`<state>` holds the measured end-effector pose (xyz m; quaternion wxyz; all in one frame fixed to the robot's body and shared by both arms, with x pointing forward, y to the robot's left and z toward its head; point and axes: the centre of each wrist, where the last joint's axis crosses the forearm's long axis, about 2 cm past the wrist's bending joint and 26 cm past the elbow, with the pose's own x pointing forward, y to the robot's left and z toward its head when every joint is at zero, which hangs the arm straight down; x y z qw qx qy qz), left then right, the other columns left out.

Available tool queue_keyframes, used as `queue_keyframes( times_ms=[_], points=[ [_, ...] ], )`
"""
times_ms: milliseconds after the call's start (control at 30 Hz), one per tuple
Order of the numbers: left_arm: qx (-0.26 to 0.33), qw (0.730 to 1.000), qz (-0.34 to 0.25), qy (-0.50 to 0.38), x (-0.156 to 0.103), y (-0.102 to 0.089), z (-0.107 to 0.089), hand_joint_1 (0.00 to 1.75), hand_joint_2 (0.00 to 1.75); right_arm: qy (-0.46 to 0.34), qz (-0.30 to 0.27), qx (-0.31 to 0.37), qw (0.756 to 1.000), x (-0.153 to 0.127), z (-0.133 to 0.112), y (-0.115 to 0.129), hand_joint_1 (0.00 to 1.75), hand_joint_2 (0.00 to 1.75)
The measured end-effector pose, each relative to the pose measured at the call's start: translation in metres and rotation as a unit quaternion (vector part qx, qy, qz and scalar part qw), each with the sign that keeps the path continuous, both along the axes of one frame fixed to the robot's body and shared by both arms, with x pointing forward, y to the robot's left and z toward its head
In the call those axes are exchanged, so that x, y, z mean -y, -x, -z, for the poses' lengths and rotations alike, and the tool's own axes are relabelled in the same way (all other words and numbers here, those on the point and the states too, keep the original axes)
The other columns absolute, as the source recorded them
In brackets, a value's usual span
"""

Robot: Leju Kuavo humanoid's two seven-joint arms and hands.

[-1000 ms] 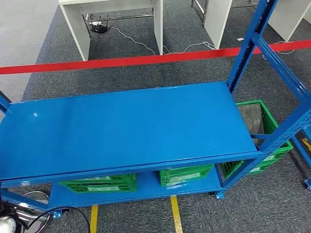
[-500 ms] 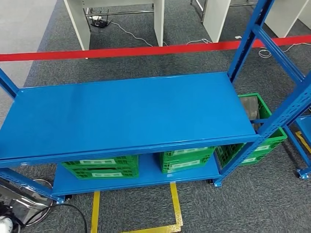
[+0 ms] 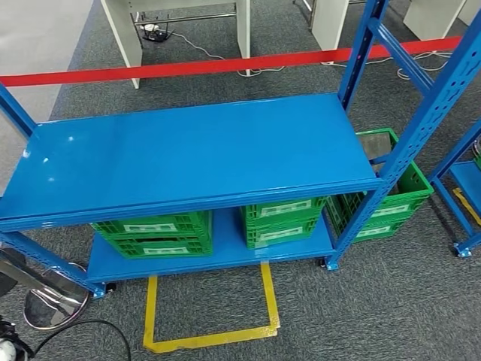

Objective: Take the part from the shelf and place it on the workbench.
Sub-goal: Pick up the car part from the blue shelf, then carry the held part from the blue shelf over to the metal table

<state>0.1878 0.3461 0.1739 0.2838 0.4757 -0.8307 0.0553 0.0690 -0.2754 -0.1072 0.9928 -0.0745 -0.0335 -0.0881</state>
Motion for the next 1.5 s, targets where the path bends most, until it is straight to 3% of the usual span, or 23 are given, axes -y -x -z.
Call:
queue_keyframes(
  times_ms=[367, 633, 933, 1167, 1500],
  points=[
    [-0.011, 1.0, 0.001, -0.003, -0.001, 0.004, 0.002, 1.75, 1.75, 0.0, 0.002, -0.001, 1.0, 0.0, 0.0, 0.002, 0.0, 0.0],
    [-0.046, 0.998, 0.05, 0.001, -0.002, 0.01, 0.008, 1.75, 1.75, -0.001, 0.01, 0.0, 1.0, 0.001, 0.0, 0.0, 0.0, 0.0],
    [-0.059, 0.996, 0.063, 0.013, -0.001, 0.012, 0.011, 1.75, 1.75, -0.009, 0.0, -0.007, 1.0, 0.0, 0.001, 0.007, 0.0, 0.0],
    [-0.056, 0.995, 0.082, 0.014, 0.002, -0.006, 0.007, 1.75, 1.75, -0.041, -0.04, -0.002, 0.998, -0.002, 0.001, 0.005, 0.0, 0.0],
    [-0.062, 0.989, 0.135, 0.021, 0.025, -0.053, 0.007, 1.75, 1.75, -0.088, -0.107, -0.004, 0.99, 0.0, 0.001, 0.005, 0.0, 0.0]
  ],
)
